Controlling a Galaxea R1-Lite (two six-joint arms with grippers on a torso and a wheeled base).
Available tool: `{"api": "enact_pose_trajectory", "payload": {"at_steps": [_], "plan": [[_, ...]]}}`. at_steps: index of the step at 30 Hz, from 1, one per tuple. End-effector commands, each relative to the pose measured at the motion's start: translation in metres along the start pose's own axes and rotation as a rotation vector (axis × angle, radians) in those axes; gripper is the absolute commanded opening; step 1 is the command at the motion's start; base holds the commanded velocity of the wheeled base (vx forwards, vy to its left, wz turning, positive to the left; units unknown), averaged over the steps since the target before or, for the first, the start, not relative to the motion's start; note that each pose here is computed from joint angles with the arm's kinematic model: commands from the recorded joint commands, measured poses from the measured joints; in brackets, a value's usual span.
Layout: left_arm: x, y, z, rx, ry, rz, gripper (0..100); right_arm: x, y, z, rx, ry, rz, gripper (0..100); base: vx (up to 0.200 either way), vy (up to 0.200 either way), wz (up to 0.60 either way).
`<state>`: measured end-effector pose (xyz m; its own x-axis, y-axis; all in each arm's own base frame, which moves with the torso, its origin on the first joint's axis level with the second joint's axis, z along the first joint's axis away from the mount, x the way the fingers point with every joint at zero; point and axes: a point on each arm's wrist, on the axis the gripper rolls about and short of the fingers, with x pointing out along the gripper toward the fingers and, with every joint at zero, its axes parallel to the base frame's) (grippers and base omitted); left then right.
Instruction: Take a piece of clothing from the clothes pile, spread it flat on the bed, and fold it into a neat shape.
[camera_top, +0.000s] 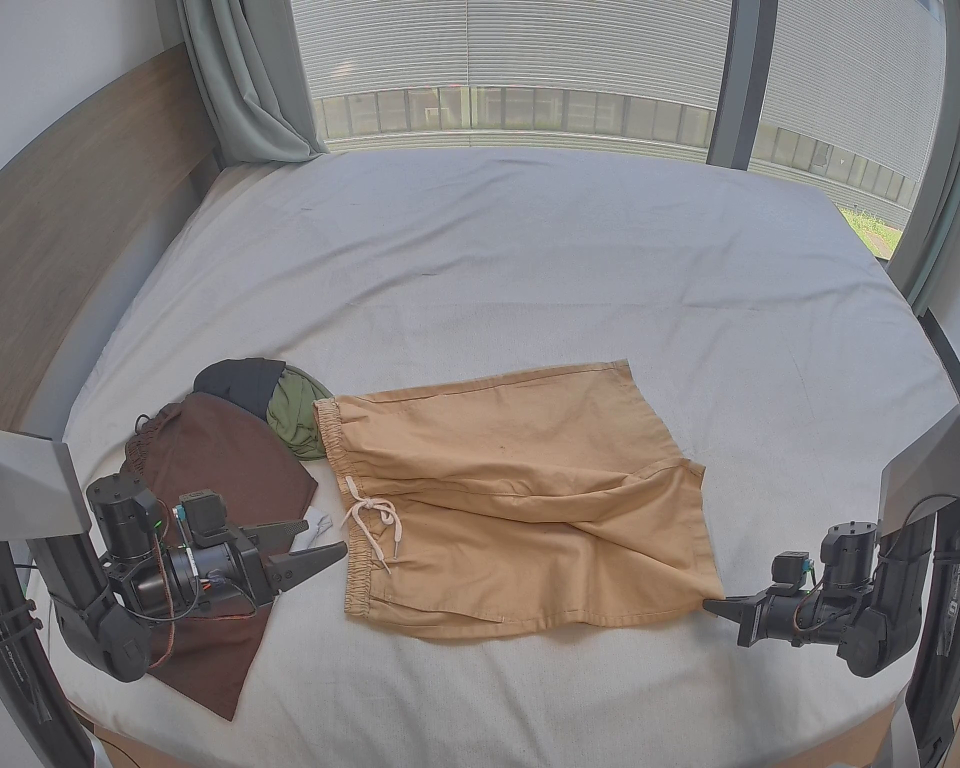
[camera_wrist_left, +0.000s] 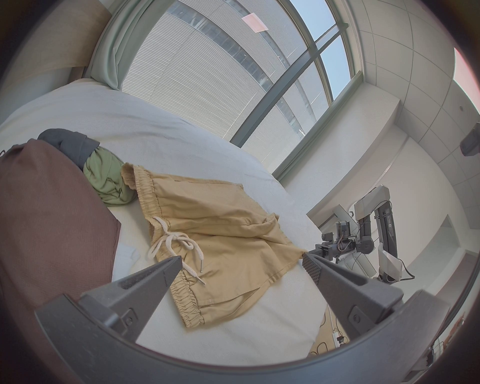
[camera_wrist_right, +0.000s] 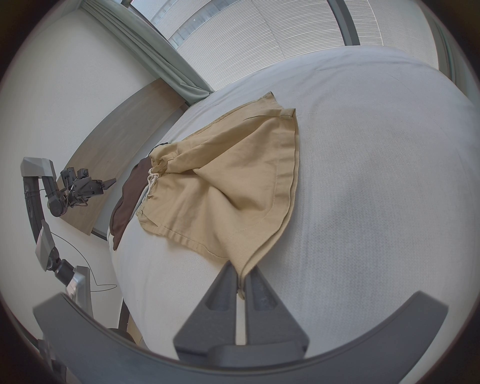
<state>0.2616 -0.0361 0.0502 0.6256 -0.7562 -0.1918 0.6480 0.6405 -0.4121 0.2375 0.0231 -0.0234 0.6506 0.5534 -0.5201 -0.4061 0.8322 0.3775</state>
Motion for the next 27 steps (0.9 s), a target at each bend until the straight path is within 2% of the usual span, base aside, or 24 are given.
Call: {"api": "enact_pose_trajectory", "payload": {"at_steps": [1,27], "plan": [[0.002,0.003,-0.008,-0.025,0.026,0.003,100,-0.001,0.001,0.000,-0.001,-0.002,0.000,0,0.000,0.000,0.00],[0.009,0.019,-0.041,-0.110,0.126,0.031,100,0.003,0.002,-0.001,-0.004,0.009,0.010,0,0.000,0.000,0.00]]}}
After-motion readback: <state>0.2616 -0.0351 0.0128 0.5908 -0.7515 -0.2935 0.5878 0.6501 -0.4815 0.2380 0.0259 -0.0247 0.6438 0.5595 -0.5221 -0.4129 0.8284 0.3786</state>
